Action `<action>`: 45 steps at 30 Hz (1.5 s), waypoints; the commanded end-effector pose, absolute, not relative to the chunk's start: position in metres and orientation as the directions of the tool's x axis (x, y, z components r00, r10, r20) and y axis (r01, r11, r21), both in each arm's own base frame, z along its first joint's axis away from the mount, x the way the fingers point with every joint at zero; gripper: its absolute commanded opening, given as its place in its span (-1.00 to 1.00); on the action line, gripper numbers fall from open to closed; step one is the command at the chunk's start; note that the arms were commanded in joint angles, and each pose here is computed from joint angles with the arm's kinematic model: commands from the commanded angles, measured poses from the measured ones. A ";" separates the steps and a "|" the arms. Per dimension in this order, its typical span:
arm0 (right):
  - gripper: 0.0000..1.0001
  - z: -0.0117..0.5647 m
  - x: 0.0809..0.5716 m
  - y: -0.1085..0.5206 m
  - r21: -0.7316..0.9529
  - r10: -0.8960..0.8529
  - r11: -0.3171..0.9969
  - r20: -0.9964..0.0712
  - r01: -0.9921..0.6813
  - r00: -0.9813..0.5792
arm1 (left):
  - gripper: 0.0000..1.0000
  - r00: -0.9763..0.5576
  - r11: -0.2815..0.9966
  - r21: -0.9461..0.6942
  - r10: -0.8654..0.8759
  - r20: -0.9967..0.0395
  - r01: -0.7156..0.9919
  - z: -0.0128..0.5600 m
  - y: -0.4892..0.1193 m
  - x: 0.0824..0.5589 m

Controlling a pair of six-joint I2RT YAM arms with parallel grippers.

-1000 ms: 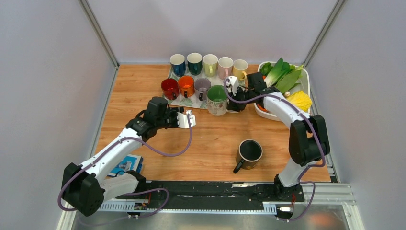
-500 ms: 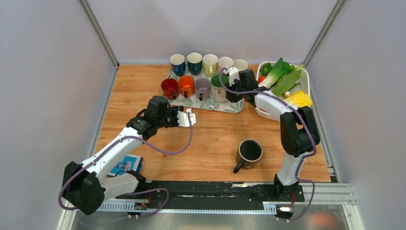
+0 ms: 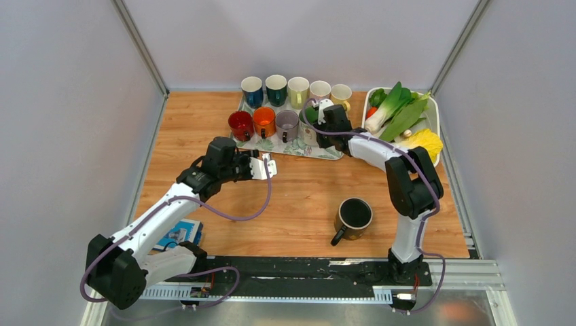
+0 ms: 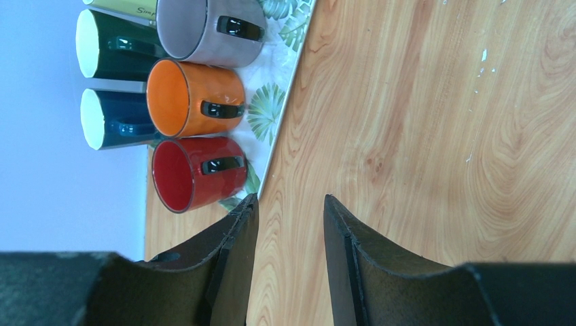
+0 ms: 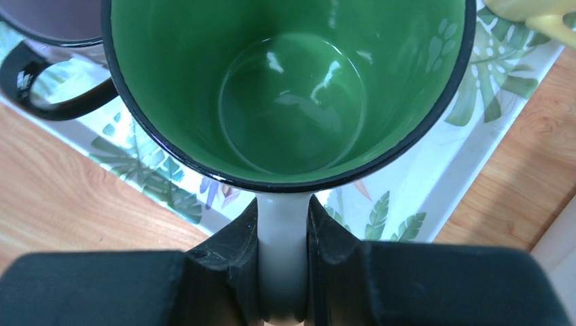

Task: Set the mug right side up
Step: Place the cup on the tray.

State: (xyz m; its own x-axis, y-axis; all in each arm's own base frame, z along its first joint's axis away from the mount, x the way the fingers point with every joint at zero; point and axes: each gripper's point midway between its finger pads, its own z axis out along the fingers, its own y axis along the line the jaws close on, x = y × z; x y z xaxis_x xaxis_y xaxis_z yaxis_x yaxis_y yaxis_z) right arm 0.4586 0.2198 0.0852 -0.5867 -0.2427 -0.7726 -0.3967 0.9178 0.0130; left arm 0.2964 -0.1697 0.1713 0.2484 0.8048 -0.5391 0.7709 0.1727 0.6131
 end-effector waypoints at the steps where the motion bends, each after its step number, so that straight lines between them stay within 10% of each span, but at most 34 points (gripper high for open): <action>1: -1.00 0.131 0.499 0.232 0.054 -0.087 0.956 -0.887 -0.289 -0.453 | -0.04 0.259 0.188 0.626 0.793 -0.552 0.756 0.180 -0.170 0.295; 31: -0.54 0.097 0.514 0.268 0.093 -0.042 0.965 -0.868 -0.247 -0.495 | -0.04 0.255 0.180 0.614 0.794 -0.552 0.768 0.176 -0.172 0.296; 39: 0.09 0.104 0.503 0.273 0.118 -0.049 0.953 -0.850 -0.280 -0.525 | -0.04 0.253 0.177 0.613 0.797 -0.548 0.770 0.175 -0.171 0.295; 45: 0.21 0.121 0.480 0.263 0.140 -0.059 0.940 -0.831 -0.310 -0.553 | -0.04 0.251 0.180 0.610 0.795 -0.552 0.772 0.175 -0.171 0.294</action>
